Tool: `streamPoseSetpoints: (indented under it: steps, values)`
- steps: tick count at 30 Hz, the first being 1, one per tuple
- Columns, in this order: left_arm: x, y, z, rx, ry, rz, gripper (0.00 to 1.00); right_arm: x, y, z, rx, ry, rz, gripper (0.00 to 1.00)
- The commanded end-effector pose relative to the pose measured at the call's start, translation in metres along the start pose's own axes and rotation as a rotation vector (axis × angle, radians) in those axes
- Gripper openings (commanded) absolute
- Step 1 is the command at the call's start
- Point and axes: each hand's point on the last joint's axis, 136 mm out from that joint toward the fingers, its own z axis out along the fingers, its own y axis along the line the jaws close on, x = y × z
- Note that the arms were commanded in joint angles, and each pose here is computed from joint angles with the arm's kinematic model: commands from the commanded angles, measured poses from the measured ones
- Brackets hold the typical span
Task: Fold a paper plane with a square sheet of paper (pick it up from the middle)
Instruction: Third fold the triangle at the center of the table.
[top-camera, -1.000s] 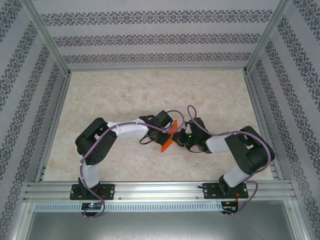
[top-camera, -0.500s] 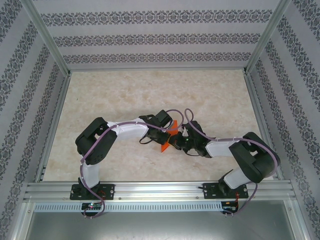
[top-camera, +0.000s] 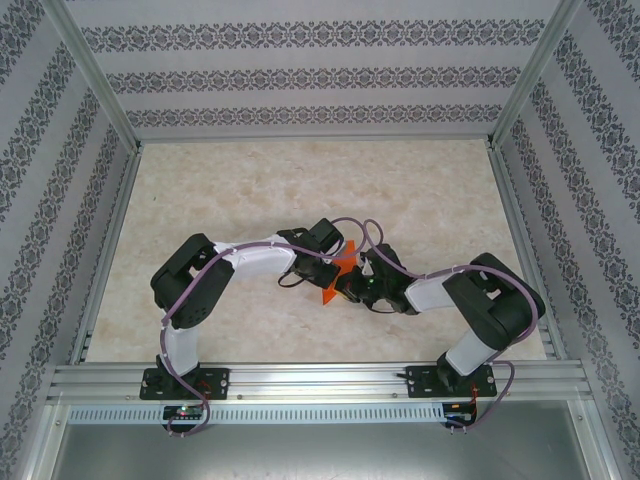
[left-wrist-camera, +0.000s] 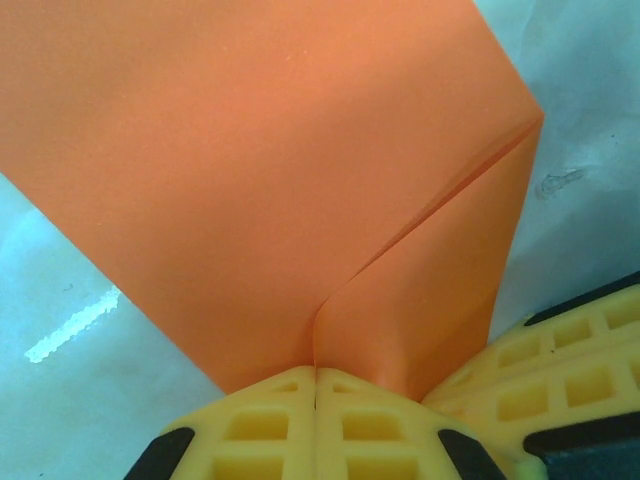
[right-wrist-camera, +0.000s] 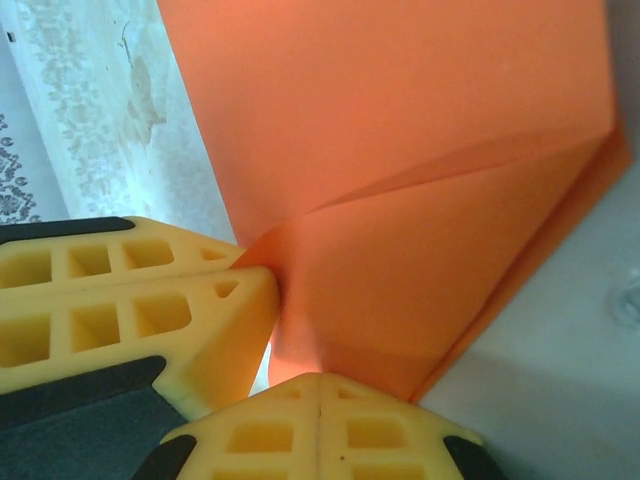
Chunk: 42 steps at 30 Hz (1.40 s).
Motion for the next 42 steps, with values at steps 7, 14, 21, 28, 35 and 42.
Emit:
streamPoseSetpoints:
  steps: [7,14,21,28,35,42]
  values:
    - [0.03,0.018,0.022,-0.045,0.116,-0.049,0.03,-0.002,0.011,-0.016,0.041,-0.045,-0.049,0.06]
    - [0.028,0.016,0.023,-0.035,0.113,-0.047,0.03,0.006,0.025,-0.013,-0.008,-0.042,-0.059,0.06]
    - [0.03,0.014,0.026,-0.024,0.122,-0.042,0.03,0.01,0.019,0.006,0.009,-0.019,-0.053,0.06]
    - [0.036,0.017,0.026,-0.036,0.136,-0.048,0.03,0.017,0.003,0.013,0.066,0.01,-0.032,0.05]
    - [0.035,0.016,0.027,-0.032,0.135,-0.047,0.04,0.023,0.023,-0.007,0.044,-0.03,-0.069,0.06]
    - [0.033,0.014,0.027,-0.023,0.135,-0.036,0.03,0.027,0.024,0.0,0.019,-0.03,-0.065,0.06]
